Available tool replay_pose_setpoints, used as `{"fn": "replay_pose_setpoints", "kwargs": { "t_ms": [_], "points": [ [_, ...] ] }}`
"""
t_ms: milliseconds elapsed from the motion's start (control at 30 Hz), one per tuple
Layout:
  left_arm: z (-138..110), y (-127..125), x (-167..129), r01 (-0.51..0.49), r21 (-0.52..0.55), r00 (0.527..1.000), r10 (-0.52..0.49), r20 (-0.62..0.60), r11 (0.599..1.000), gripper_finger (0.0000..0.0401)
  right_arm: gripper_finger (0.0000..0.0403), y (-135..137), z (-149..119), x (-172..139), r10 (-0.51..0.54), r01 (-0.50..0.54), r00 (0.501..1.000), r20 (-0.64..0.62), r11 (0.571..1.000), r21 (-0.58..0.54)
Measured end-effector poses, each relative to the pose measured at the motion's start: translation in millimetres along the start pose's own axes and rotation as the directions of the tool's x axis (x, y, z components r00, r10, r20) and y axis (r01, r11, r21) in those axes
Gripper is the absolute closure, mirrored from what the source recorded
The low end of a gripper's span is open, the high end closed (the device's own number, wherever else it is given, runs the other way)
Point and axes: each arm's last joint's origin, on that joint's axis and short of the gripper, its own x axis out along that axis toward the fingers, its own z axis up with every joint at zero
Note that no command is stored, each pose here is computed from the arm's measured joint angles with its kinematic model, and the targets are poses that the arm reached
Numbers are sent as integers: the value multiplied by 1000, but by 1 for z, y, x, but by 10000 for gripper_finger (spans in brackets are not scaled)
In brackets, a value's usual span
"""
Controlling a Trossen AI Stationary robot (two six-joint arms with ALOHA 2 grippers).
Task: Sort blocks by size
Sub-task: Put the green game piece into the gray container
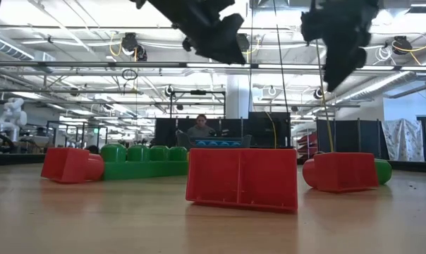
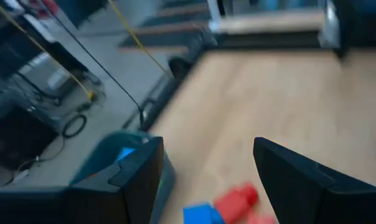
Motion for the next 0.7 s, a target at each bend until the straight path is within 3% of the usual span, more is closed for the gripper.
{"fn": "replay_pose_setpoints", "kwargs": {
  "t_ms": [167,400,567,700],
  "points": [
    [4,1,1,32,-42,999,-30,36,999,148,165,-2,-16,11,-60,58,996,-73,998,-32],
    [-15,-11,-5,221,-131,960,-239,-144,967,148,165,-10,-27,31,-175,174,984,-32,984,-27],
    [-35,-20,-17,241,-94,903,-259,-343,966,148,165,-8,-30,54,-115,111,991,70,992,54],
    [-45,-31,-30,265,-60,861,-265,-434,962,148,165,-5,-33,68,-48,33,987,151,994,104]
  ]
}}
